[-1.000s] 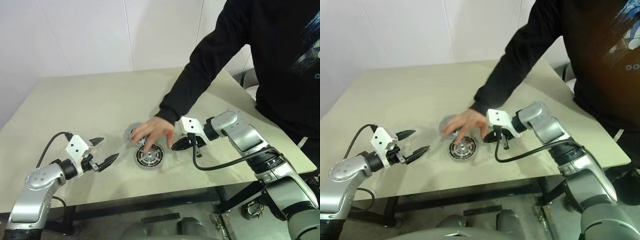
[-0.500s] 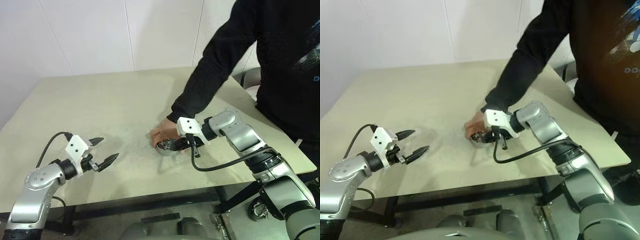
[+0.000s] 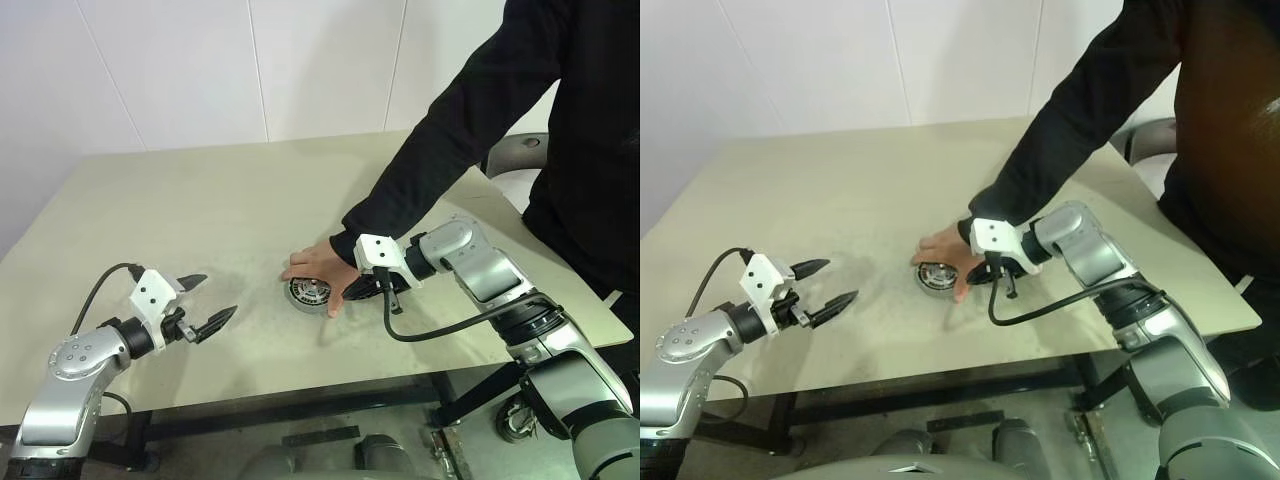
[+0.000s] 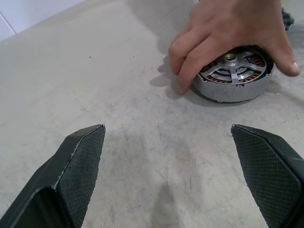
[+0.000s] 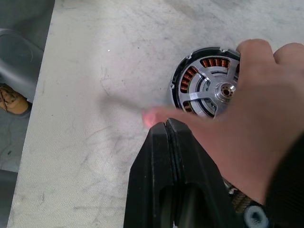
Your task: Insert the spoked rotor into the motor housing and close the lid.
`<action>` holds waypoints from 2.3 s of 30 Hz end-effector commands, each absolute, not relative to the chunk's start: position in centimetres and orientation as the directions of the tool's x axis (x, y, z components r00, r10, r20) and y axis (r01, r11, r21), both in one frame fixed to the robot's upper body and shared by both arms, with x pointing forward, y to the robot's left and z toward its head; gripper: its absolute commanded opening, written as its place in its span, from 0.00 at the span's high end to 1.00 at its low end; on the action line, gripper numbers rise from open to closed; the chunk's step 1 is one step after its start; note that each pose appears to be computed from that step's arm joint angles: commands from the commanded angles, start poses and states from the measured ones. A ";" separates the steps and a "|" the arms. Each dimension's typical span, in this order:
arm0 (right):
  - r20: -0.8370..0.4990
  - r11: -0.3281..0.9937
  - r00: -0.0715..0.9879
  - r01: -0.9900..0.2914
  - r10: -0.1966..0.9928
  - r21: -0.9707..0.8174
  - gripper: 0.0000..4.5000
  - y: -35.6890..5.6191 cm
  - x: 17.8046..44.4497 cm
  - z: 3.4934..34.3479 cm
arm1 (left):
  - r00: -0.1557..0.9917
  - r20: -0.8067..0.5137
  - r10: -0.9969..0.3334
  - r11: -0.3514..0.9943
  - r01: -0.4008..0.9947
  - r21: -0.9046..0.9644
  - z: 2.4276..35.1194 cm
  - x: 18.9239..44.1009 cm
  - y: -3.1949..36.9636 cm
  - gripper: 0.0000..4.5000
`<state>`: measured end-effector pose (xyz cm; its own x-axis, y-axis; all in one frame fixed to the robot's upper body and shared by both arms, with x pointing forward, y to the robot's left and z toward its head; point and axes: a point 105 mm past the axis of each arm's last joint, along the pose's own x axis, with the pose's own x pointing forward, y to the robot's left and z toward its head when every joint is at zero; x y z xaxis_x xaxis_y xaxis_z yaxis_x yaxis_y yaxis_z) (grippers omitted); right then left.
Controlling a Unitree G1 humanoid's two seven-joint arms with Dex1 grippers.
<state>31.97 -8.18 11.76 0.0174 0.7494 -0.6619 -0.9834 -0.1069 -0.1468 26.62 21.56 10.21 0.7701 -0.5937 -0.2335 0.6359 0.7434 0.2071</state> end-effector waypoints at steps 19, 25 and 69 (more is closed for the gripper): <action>-0.644 -0.074 0.086 -0.973 0.760 -0.218 0.86 -7.8 33.2 13.7 | 0.781 -0.203 -0.590 0.740 0.624 0.250 11.4 27.2 21.9 0.00; -0.661 -0.147 0.038 -0.964 0.750 -0.222 0.40 -6.4 33.0 14.2 | 0.779 -0.201 -0.594 0.737 0.627 0.253 11.6 27.5 21.8 0.00; -0.852 -0.382 0.005 -0.892 0.524 -0.240 0.84 -2.4 34.8 10.3 | 0.800 -0.177 -0.574 0.759 0.601 0.252 11.4 27.4 21.6 0.00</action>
